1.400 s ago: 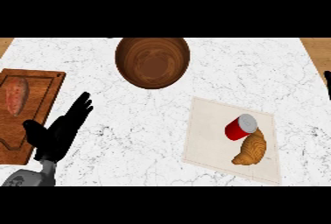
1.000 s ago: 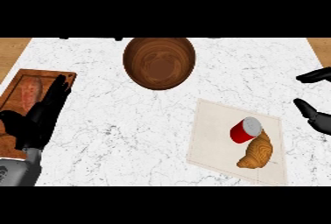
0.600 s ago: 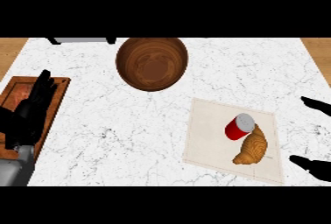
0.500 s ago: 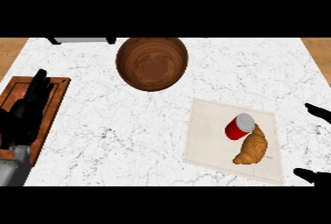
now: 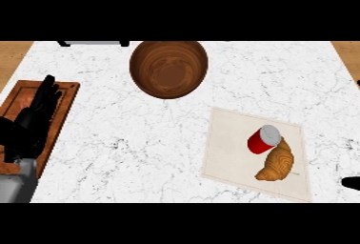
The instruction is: Pick the can from the placemat and place it in the bowl
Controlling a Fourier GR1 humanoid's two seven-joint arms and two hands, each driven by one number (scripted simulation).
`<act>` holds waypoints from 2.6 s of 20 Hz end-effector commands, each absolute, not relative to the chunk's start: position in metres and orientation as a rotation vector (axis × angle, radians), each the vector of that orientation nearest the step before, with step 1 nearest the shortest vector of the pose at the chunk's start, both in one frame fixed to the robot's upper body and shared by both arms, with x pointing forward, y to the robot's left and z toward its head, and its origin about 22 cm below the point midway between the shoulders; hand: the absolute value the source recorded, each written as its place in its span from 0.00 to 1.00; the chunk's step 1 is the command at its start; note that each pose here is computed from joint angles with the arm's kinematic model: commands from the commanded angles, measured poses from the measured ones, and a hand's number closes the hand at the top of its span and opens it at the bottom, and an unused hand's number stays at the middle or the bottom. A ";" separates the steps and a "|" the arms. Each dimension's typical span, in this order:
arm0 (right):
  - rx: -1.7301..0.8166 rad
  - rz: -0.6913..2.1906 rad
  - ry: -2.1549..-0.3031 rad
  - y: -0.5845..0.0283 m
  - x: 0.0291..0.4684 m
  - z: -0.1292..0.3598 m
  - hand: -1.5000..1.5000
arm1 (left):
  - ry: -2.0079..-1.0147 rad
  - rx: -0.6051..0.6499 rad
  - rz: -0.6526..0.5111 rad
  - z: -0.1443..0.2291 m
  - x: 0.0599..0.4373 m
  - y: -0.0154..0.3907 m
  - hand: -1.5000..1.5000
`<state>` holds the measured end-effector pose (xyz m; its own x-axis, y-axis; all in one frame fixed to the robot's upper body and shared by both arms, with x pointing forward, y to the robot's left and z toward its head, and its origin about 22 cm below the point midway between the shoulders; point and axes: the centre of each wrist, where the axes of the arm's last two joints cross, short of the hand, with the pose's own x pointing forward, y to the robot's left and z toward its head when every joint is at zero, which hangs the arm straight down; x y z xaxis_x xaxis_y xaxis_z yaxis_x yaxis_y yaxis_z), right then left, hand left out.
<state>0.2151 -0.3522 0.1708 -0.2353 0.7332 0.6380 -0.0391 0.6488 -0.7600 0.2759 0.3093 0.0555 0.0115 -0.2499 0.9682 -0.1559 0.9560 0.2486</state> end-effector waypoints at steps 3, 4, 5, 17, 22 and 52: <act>-0.602 0.888 -1.571 -0.339 0.255 0.224 0.00 | -1.567 0.301 -0.085 0.059 0.283 0.295 0.50; -0.615 0.952 -1.521 -0.331 0.250 0.226 0.00 | -1.584 0.313 -0.094 0.062 0.274 0.288 0.50; -0.596 1.033 -1.476 -0.328 0.257 0.215 0.00 | -1.581 0.313 -0.087 0.059 0.282 0.306 0.50; -0.469 1.343 -1.097 -0.276 0.311 0.206 0.00 | -1.572 0.296 -0.096 0.058 0.276 0.310 0.50; -0.453 1.445 -0.926 -0.268 0.322 0.184 0.00 | -1.568 0.314 -0.076 0.047 0.263 0.296 0.50; -0.551 1.533 -0.897 -0.238 0.297 0.072 0.00 | -1.574 0.346 -0.070 0.063 0.290 0.308 0.50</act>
